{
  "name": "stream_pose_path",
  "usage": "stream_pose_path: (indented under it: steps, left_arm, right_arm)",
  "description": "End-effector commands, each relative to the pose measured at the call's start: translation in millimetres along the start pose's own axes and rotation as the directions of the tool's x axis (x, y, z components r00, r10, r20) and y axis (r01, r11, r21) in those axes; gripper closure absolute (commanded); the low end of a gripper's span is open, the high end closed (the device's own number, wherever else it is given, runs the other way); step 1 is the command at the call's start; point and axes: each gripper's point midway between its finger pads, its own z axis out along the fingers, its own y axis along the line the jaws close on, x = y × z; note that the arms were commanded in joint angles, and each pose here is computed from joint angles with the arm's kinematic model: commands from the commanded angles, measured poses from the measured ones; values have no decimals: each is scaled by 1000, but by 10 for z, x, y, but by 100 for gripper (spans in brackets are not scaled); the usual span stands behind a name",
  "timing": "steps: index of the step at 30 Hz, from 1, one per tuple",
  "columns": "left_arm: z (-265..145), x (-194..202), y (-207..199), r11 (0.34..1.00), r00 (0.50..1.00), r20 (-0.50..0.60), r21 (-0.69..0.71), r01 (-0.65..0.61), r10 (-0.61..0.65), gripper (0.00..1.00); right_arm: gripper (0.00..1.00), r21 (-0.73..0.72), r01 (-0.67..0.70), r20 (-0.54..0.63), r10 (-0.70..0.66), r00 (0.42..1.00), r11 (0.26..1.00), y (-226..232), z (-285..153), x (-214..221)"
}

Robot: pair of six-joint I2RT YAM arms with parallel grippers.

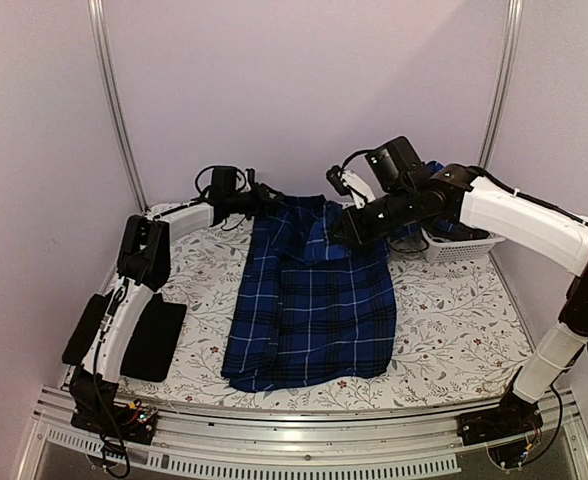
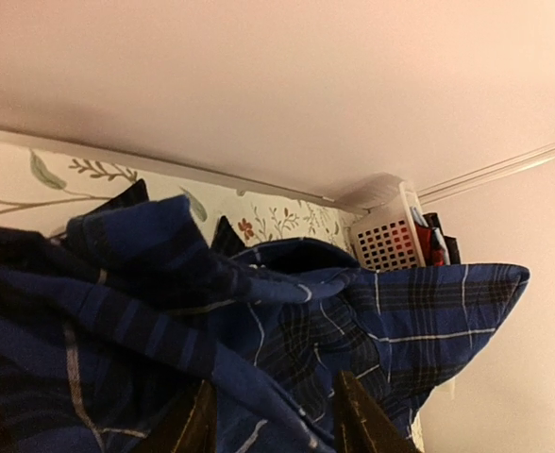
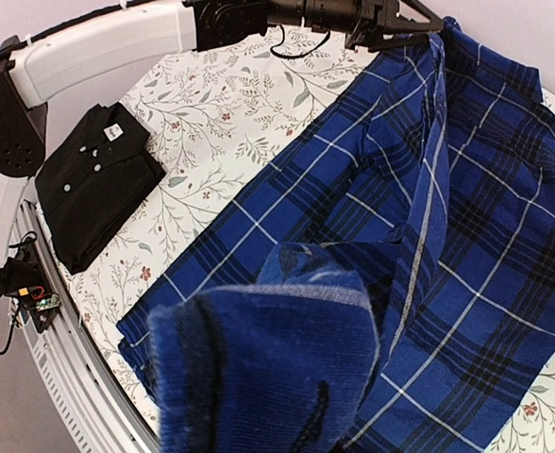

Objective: Fold and stack the long sleeve shirts
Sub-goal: Fold the sleeve of the 1/3-folded shirt.

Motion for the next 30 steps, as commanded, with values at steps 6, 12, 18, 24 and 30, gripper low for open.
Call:
stream_pose_path:
  steps: [6,12,18,24,30]
  left_arm:
    - [233,154,-12,994,999,-3,100,38,-38,59]
    - [161,96,-22,994,999,4,104,31,-32,58]
    - [5,-83,-96,993,999,12,118,33,-35,58]
    - [-232,-33,-22,997,999,-17,62,37,-36,58]
    - [-511,-51,-22,1000,1000,-16,-2,4,-4,45]
  right_arm:
    - [100,-64,36,-63,-40,997,997,186,82,105]
    - [100,-146,65,-135,-85,987,987,378,475,204]
    - [99,-235,49,-210,-100,973,971,573,855,435]
    - [97,-305,43,-311,-143,940,951,776,1193,749]
    - [74,-285,38,-368,-146,918,958,759,1446,979]
